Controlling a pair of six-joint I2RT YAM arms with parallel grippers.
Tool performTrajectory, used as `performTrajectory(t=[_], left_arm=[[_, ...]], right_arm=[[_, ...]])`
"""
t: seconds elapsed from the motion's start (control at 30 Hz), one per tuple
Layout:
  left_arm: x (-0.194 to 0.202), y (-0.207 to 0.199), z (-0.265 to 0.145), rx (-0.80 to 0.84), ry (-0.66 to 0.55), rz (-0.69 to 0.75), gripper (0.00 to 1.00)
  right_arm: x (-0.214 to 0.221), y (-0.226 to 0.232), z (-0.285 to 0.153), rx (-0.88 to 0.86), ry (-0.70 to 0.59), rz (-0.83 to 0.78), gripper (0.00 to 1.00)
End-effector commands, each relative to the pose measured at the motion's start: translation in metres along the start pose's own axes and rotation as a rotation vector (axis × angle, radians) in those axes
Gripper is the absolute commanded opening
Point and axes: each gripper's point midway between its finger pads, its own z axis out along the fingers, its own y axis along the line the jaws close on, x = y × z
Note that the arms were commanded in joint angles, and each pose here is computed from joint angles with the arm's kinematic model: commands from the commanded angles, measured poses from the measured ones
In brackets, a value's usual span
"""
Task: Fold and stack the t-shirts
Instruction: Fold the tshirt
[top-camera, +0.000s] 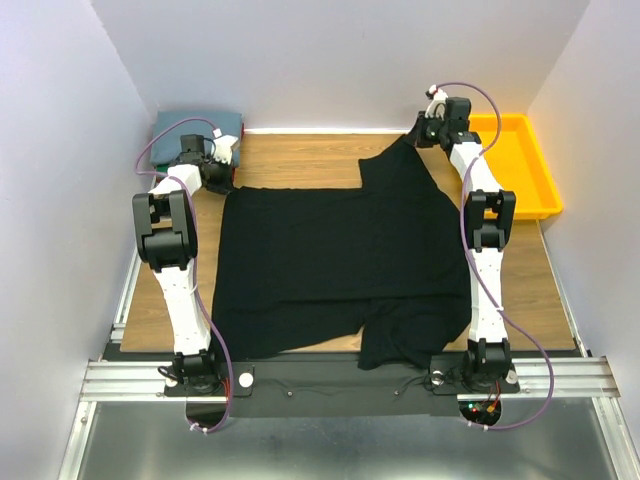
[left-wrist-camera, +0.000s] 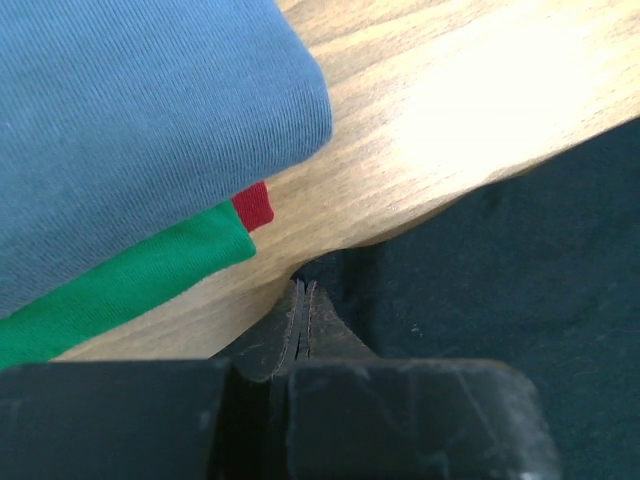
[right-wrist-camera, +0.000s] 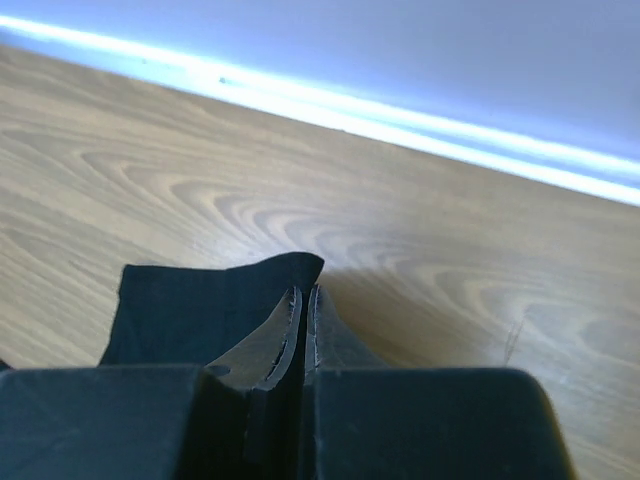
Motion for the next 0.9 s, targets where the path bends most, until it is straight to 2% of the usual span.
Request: performTrajectory(t=[0.0, 0.17, 0.37, 0.87], left_arm=[[-0.058, 0.006, -0.037, -0.024, -0.156, 0.057, 0.00], [-0.081, 0.007, -0.058, -0.036, -0.226, 0.104, 0.00], [-0.092, 0.000, -0.076, 0.001, -0.278, 0.160, 0.00], [-0.065, -0.021, -0.099, 0.056, -0.256, 0.312, 0.00]], right_arm=[[-0.115, 0.029, -0.045, 0.020, -0.252, -0.142, 0.01], [-0.145, 0.041, -0.064, 0.020, -0.322, -0.189, 0.01], [-0.156, 0.057, -0.084, -0.003, -0.329, -0.214, 0.01], [-0.140, 0.090, -0.140, -0.026, -0.263, -0.278, 0.01]])
